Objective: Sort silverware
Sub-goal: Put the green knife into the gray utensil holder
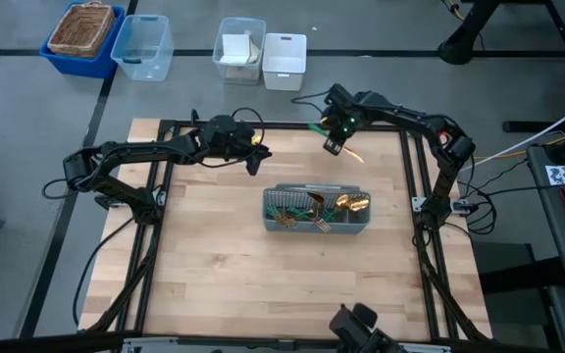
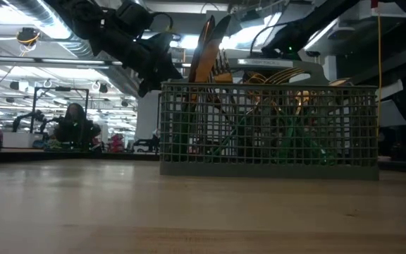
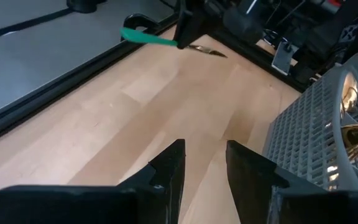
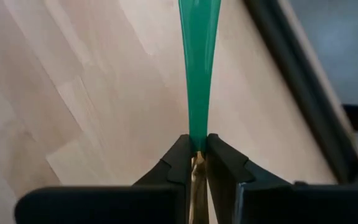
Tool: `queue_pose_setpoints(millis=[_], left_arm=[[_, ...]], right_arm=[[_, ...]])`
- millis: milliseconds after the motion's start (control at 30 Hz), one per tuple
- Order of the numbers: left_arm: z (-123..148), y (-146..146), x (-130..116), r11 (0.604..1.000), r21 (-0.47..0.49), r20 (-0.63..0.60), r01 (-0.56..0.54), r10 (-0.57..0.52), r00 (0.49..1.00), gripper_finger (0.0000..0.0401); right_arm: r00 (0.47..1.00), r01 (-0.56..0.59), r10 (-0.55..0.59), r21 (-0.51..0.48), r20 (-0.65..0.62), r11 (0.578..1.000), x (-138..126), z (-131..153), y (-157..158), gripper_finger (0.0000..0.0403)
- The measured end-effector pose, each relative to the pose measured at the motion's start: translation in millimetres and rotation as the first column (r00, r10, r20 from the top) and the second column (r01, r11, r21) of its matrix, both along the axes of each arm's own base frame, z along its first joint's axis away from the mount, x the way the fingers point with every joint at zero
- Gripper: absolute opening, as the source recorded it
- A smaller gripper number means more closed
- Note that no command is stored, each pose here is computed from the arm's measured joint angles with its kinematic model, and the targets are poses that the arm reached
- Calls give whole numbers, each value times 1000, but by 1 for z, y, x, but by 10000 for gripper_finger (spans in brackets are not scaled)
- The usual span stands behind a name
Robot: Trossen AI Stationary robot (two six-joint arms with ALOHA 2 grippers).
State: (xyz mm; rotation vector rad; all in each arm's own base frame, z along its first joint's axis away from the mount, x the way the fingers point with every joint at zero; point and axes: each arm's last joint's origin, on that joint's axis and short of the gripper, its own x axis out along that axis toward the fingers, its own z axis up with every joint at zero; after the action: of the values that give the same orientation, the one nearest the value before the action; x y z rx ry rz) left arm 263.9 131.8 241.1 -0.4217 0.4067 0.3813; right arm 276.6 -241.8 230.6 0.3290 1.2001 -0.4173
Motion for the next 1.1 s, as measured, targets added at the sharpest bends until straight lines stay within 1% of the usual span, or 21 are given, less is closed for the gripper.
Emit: queue_pose_setpoints(millis=[300, 500, 567, 633, 700, 767, 967, 1100], left_arm=[[11, 3, 4, 998, 59, 109, -13, 6, 994, 107], [19, 6, 5, 989, 104, 179, -108, 89, 980, 107], [22, 8, 5, 983, 100, 214, -157, 133, 968, 107], [25, 9, 5, 973, 71, 259, -220, 195, 946, 107], [27, 11, 5, 958, 19, 294, -287, 269, 917, 107], [26, 13, 7, 944, -37, 319, -328, 322, 891, 107], [9, 20, 20, 931, -124, 351, -342, 364, 863, 107], [-4, 29, 33, 908, -235, 400, -346, 415, 817, 107]], right_arm=[[999, 1, 1, -46, 51, 999, 6, 35, -6, 41], [997, 2, 3, -69, 78, 998, 9, 50, -8, 41], [996, 3, 3, -74, 84, 997, 9, 54, -8, 41], [996, 3, 4, -77, 86, 997, 9, 57, -8, 41], [995, 4, 5, -87, 98, 996, 10, 60, -9, 41], [995, 2, 7, -86, 103, 996, 10, 61, -9, 41], [988, -27, 33, -40, 153, 999, 12, 62, -7, 41], [985, -43, 47, -31, 164, 999, 14, 62, -5, 41]])
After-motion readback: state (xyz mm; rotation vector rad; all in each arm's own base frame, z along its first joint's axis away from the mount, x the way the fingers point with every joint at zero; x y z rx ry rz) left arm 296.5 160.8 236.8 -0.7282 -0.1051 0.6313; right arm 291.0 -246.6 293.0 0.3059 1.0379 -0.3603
